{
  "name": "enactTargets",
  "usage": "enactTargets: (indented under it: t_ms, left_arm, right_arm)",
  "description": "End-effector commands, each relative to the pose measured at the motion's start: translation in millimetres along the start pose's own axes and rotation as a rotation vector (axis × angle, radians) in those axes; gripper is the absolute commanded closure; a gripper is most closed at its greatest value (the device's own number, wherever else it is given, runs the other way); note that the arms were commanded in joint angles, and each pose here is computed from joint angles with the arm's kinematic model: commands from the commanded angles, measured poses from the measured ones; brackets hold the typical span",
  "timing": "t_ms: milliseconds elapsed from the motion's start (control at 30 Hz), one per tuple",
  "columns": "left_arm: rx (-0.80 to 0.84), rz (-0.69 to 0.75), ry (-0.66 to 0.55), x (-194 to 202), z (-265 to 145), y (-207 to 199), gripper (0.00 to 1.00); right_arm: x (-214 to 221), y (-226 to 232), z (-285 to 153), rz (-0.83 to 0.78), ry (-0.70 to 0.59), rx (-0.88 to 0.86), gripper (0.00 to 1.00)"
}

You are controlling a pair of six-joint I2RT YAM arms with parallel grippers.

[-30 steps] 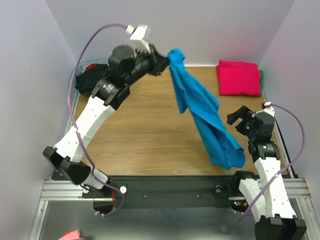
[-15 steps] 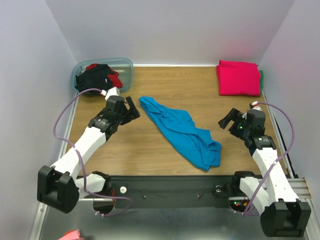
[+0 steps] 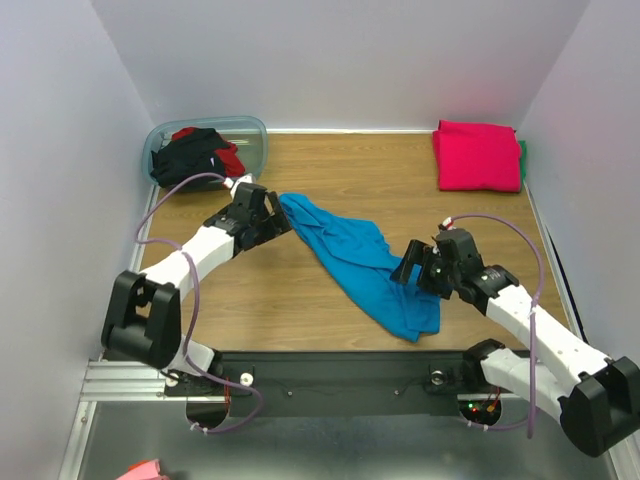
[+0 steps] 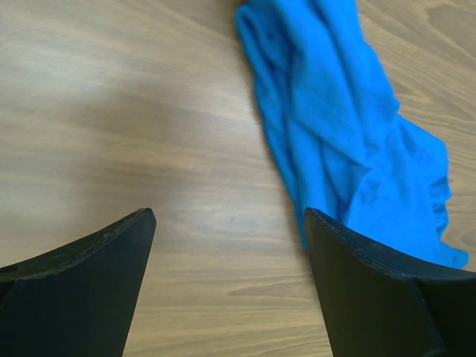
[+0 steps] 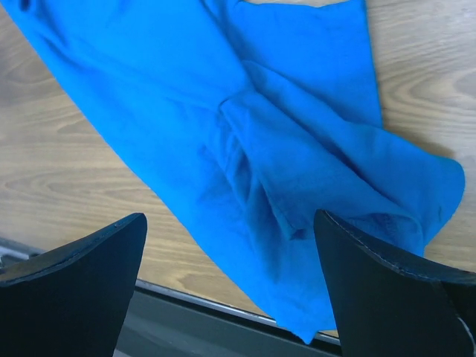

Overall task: Fold and stack the t-shirts
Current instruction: Flatten the tshirt out

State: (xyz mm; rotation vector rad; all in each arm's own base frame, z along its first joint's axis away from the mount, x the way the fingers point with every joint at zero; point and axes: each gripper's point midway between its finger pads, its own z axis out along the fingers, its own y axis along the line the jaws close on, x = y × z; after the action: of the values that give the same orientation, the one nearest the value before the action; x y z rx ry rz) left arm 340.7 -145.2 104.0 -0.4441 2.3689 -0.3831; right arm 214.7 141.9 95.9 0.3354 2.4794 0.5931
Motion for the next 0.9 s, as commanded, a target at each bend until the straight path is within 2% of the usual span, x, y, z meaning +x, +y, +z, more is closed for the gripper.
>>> enactTargets:
  t_ms: [0,333,500,633,733,767,833,867]
  left_arm:
    - [0.174,0.001,-0.019,-26,6,-50,0.11]
    - [0.16,0.03,0.067,-27,63,-68,0.28]
    - [0.158,0.041,0.064,-35,76,-76,0.43]
    - [0.135,0.044,0.063,-38,87,-75,0.44]
    - [0.128,0.05,0.059,-42,89,-77,0.55]
    - [0.137,0.05,0.056,-45,89,-81,0.65]
    - [0.145,0.054,0.045,-50,86,-85,0.71]
    - [0.142,0.052,0.042,-51,85,-85,0.83]
  right_arm:
    - [-11,1,1,0.072,-0.046,0.034,0.0]
    - [-11,-18,1,0.099,-0.07,0.135,0.0]
    - [-4,-22,3,0.097,-0.042,0.147,0.0]
    - [2,-27,5,0.1,-0.024,0.163,0.0]
    - [3,-26,2,0.101,-0.027,0.153,0.0]
    - [4,-27,2,0.101,-0.024,0.154,0.0]
    - [6,-28,2,0.099,-0.02,0.152,0.0]
    - [8,-30,3,0.098,-0.015,0.159,0.0]
